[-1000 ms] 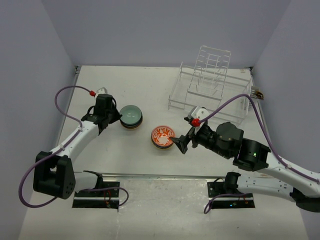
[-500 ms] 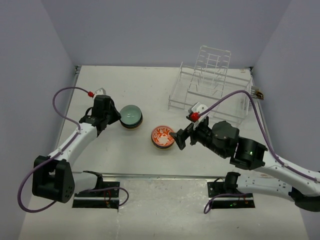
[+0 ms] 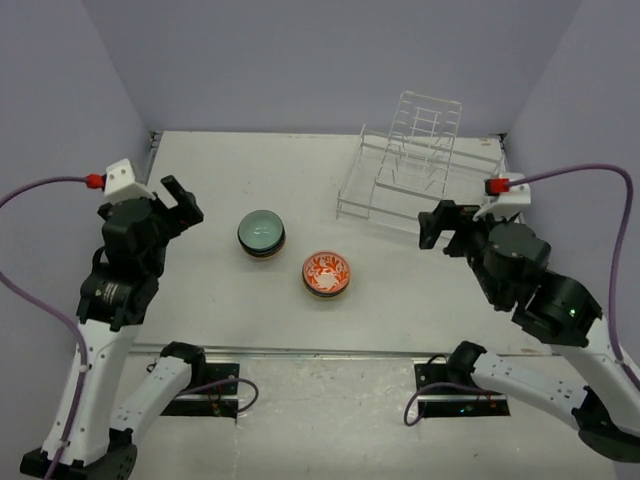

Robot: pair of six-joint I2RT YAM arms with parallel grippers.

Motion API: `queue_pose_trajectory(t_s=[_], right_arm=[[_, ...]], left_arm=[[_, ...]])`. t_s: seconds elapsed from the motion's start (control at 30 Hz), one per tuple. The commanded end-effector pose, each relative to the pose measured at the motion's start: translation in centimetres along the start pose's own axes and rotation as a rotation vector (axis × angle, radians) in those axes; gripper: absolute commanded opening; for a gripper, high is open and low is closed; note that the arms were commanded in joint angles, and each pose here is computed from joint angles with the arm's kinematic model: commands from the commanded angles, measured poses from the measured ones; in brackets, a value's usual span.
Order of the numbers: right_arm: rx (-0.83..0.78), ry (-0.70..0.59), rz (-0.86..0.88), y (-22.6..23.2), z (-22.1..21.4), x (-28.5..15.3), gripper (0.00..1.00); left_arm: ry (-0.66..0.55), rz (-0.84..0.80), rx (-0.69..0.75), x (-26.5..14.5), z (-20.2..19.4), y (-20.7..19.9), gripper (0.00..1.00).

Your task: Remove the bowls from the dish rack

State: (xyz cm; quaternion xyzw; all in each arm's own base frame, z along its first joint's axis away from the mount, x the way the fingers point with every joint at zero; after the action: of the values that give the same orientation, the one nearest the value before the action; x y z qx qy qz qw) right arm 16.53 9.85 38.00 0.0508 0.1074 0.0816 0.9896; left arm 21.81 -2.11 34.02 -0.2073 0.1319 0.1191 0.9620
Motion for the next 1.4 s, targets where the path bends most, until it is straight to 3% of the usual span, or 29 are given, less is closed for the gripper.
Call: queue_pose_trajectory(t_s=[0.0,0.33,0.73,1.37], right_arm=[[0.047,-0.003,-0.163,-4.2,-0.1,-3.1,0.99],[0.131,-0.104,-0.147,-7.9,-3.0,-6.5,0.99],[0.094,-0.098,-0.256,-8.4,-5.5,-4.7,0.99],[0.068,-0.075,-0.286,-7.5,-6.2,-3.1,0.99]], left_arm=[[-0.046,0.158,0.149,-3.2,0.7,3.9,1.0],[-0.139,0.135,0.122,-5.4,-1.0,6.2,1.0],[-0.124,0.145,0.088,-4.4,-2.6,6.5,1.0],[-0.129,0.12,0.081,-3.8,-3.0,6.2,1.0]])
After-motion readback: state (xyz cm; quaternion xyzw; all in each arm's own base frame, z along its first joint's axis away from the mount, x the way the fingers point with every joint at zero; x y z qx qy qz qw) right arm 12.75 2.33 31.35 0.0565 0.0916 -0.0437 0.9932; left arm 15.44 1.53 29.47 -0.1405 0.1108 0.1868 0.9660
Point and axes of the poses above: each gripper's point midway between its finger pads, its own x axis out along the fingers, its own y axis along the line the jaws close on, z = x × y, the point moved 6 cm from there along -x, back along the fingers, and after that the axes turned 4 degrees about -x, right-handed, at the moved point
